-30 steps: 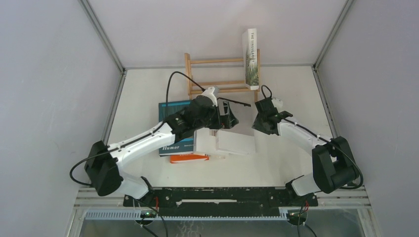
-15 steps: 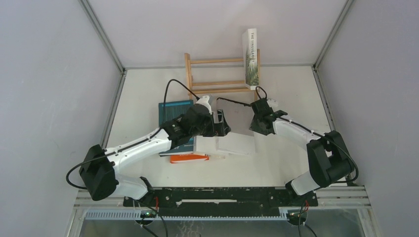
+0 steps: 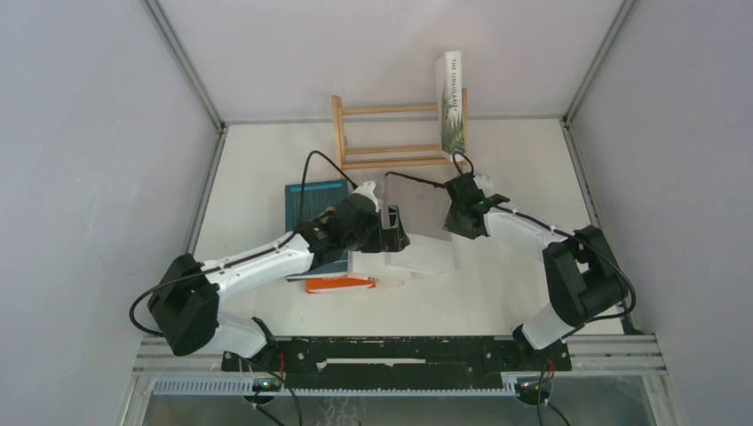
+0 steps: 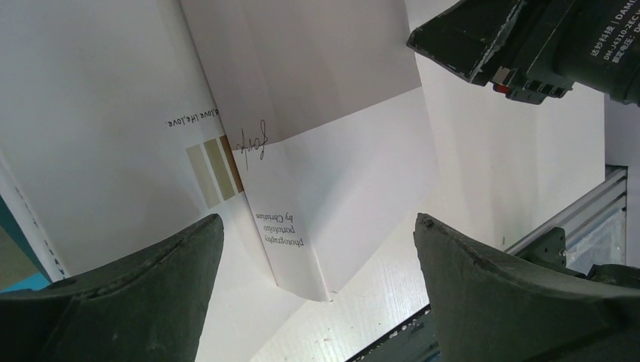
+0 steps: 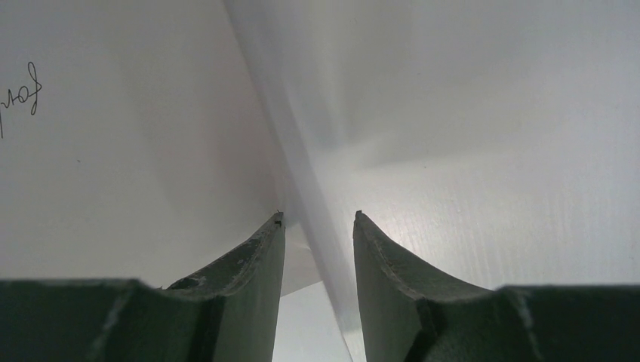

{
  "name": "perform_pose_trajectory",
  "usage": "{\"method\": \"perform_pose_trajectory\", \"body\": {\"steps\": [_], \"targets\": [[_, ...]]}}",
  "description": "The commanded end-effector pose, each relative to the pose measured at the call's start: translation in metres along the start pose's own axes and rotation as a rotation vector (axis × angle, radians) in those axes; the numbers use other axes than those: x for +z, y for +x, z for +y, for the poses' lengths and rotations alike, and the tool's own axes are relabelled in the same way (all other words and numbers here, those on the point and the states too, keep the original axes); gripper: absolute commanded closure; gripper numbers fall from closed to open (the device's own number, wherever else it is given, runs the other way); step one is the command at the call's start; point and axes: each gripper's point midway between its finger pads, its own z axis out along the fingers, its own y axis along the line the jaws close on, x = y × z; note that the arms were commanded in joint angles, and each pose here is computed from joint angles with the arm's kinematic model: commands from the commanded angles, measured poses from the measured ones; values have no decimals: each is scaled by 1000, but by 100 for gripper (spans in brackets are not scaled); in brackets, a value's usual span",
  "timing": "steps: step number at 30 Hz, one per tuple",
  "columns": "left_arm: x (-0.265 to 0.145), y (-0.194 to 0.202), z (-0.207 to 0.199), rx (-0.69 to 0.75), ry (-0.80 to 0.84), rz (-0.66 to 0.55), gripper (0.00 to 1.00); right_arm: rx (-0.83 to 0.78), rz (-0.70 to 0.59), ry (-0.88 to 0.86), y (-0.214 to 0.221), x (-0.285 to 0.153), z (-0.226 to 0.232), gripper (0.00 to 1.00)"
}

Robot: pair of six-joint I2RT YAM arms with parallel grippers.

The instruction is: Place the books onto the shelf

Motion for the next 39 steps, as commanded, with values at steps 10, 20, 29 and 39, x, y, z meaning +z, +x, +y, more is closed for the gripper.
{"method": "perform_pose_trajectory", "body": {"steps": [10,20,29,39], "targets": [[11,-3,4,-16,14,-6,0,-24,44,26,11,19,0,54],[20,3,9,-31,0,7,0,-33,64,43,13,26,-8,54],[26,11,15,-56,-14,20,0,-38,52,37,6,24,-10,54],[25,1,-8,-69,56,1,0,-58,63,19,10,23,-6,54]]}}
